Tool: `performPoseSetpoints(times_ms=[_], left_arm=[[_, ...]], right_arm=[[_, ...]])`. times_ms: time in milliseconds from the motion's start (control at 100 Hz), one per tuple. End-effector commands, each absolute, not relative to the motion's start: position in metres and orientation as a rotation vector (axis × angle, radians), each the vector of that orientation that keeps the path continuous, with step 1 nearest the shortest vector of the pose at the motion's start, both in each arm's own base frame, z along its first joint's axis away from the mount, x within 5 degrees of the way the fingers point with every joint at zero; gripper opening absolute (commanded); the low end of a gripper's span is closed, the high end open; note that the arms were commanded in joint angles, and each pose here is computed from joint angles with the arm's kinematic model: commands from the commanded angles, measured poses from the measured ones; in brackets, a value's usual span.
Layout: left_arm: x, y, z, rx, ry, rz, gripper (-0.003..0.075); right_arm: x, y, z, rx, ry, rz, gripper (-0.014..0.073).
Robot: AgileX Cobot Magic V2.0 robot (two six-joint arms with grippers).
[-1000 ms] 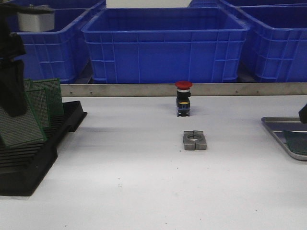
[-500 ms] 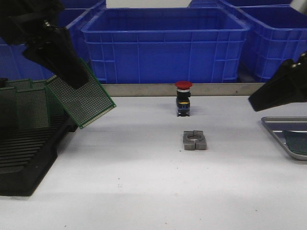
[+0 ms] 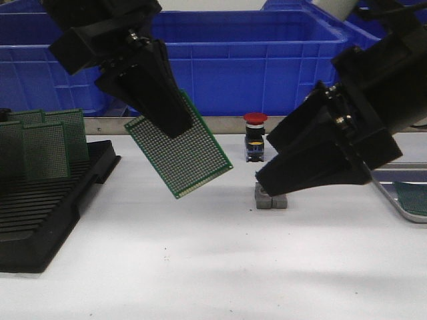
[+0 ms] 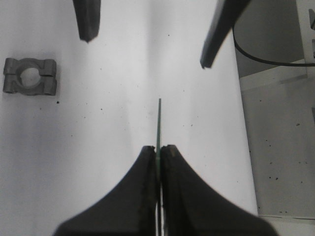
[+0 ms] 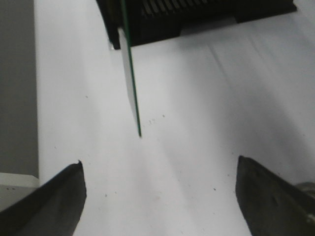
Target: Place circuit board on tray
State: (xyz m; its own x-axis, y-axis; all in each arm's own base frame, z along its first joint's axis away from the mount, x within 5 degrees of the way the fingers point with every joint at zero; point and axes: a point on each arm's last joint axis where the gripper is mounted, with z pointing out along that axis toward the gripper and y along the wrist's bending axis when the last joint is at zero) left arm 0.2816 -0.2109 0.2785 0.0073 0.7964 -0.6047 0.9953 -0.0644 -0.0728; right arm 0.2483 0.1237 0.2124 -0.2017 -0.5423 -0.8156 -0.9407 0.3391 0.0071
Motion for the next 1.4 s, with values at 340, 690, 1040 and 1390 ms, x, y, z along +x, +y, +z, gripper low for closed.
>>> performPoseSetpoints(times_ms=[340,690,1040,1390], left_arm=[[0.268,-0.235,0.323,1.695,1.623,-0.964,-0.0020],[0.272,-0.233,0.320,1.707,1.635,-0.884,-0.0018],[0.277,-0.230,0.320,1.677,1.646,-0.858,0.0534],[0.301,-0.203,0.321,1.547,1.711,-0.768,0.0568]], right_arm=[[0.245,0.140,0.242,-1.184,1.730,0.836,0.0631],[0.244,0.140,0.243,-1.189,1.723,0.850,0.0007],[0.244,0.140,0.241,-1.156,1.759,0.863,-0.0069],[0.268,0.102,0.229,-0.549,2.200,0.794,-0.0069]])
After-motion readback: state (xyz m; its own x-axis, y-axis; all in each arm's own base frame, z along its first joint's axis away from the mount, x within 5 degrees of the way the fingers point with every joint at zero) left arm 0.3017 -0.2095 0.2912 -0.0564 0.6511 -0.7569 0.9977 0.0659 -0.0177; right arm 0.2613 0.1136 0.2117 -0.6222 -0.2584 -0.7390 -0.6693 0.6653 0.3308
